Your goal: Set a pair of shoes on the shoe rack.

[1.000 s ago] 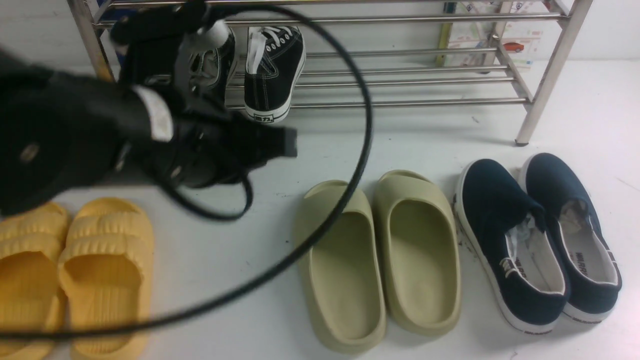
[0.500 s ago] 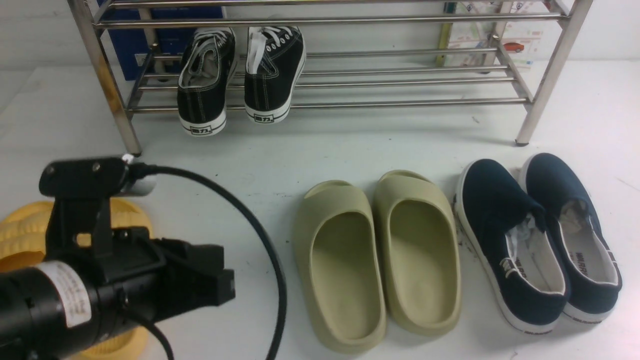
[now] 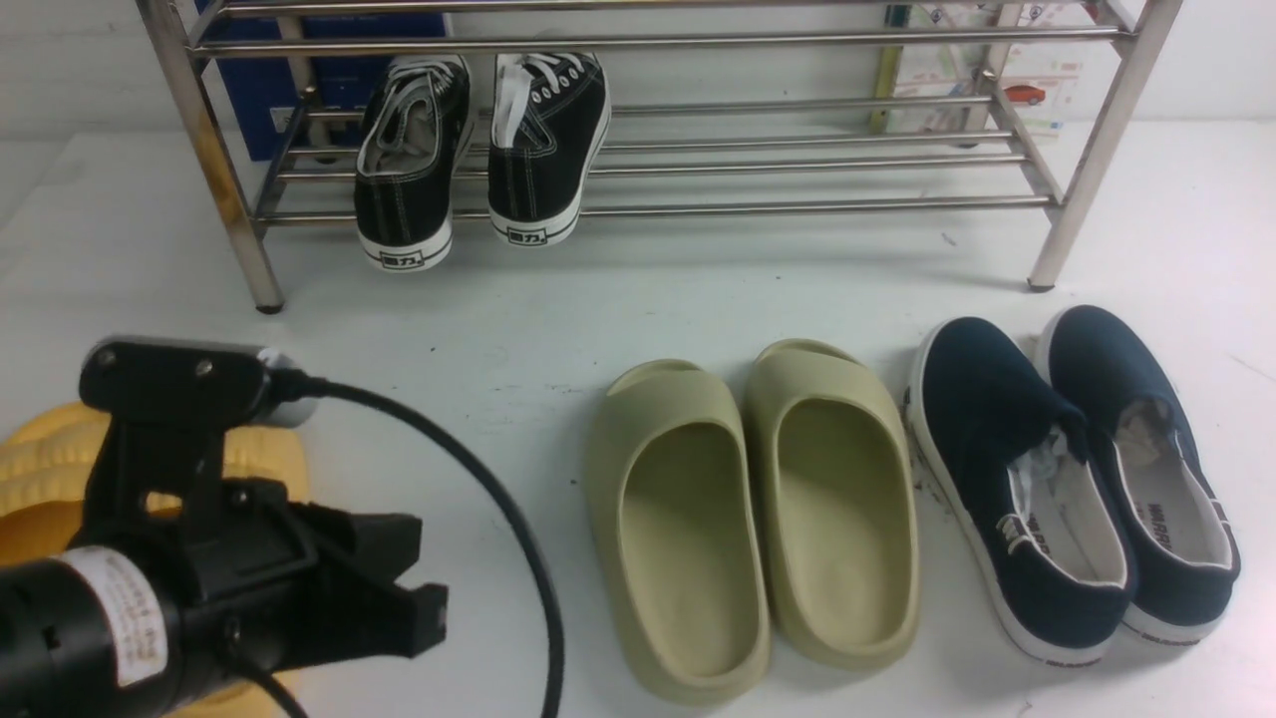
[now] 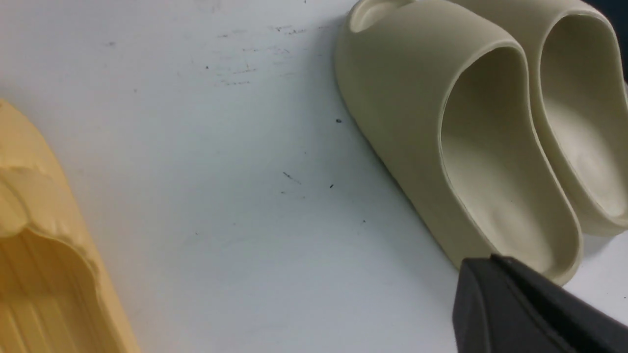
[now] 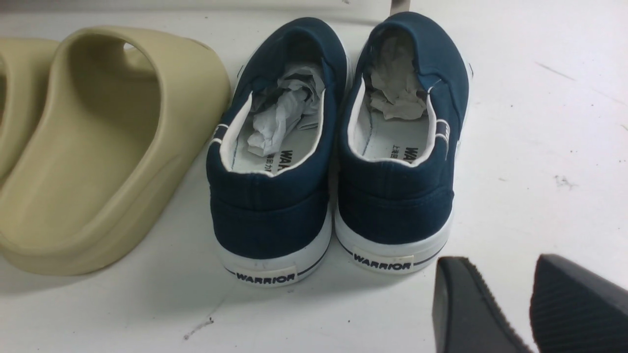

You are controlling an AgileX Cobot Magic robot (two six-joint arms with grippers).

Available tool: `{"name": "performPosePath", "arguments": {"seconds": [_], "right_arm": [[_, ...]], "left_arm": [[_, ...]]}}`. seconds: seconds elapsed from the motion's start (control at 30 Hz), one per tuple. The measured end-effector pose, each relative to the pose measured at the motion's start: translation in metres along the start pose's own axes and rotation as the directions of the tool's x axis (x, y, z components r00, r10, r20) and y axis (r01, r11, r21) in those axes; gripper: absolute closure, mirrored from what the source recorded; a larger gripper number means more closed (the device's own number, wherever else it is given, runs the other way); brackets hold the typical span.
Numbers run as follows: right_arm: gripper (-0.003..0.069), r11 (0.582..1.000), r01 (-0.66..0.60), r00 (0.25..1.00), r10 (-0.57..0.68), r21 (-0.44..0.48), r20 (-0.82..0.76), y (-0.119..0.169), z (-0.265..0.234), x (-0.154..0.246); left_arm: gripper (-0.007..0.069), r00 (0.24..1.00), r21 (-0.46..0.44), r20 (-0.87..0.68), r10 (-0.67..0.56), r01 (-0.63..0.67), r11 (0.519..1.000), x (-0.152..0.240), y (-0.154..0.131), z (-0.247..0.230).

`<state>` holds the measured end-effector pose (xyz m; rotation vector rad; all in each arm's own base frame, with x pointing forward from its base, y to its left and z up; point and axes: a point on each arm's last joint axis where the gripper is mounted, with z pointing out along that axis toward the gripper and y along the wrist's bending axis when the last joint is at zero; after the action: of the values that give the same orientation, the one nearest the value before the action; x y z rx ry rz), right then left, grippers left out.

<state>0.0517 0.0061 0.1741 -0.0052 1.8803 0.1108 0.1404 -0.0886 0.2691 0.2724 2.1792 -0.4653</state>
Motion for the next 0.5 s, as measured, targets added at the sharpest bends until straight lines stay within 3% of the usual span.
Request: {"name": "performPosePath", "arguments": {"seconds": [0.2, 0.33, 0.5], "right_arm": [[0.0413, 1.0, 0.0, 1.0, 0.0, 0.0, 0.0, 0.0, 0.0, 0.0], [0.0413, 1.0, 0.0, 1.0, 0.0, 0.0, 0.0, 0.0, 0.0, 0.0], [0.0413, 1.0, 0.0, 1.0, 0.0, 0.0, 0.0, 0.0, 0.0, 0.0]], "left_arm": [[0.0638, 0.98, -0.043, 0.198, -0.024, 0.033, 0.999, 0.015, 0.022, -0.035], [0.0638, 0.912, -0.143, 0.4, -0.092, 0.161, 0.977, 0.051, 0.047, -0.059], [0.0638, 0.859, -0.209, 0.495, -0.129, 0.262, 0.942, 0.092, 0.061, -0.059]]}}
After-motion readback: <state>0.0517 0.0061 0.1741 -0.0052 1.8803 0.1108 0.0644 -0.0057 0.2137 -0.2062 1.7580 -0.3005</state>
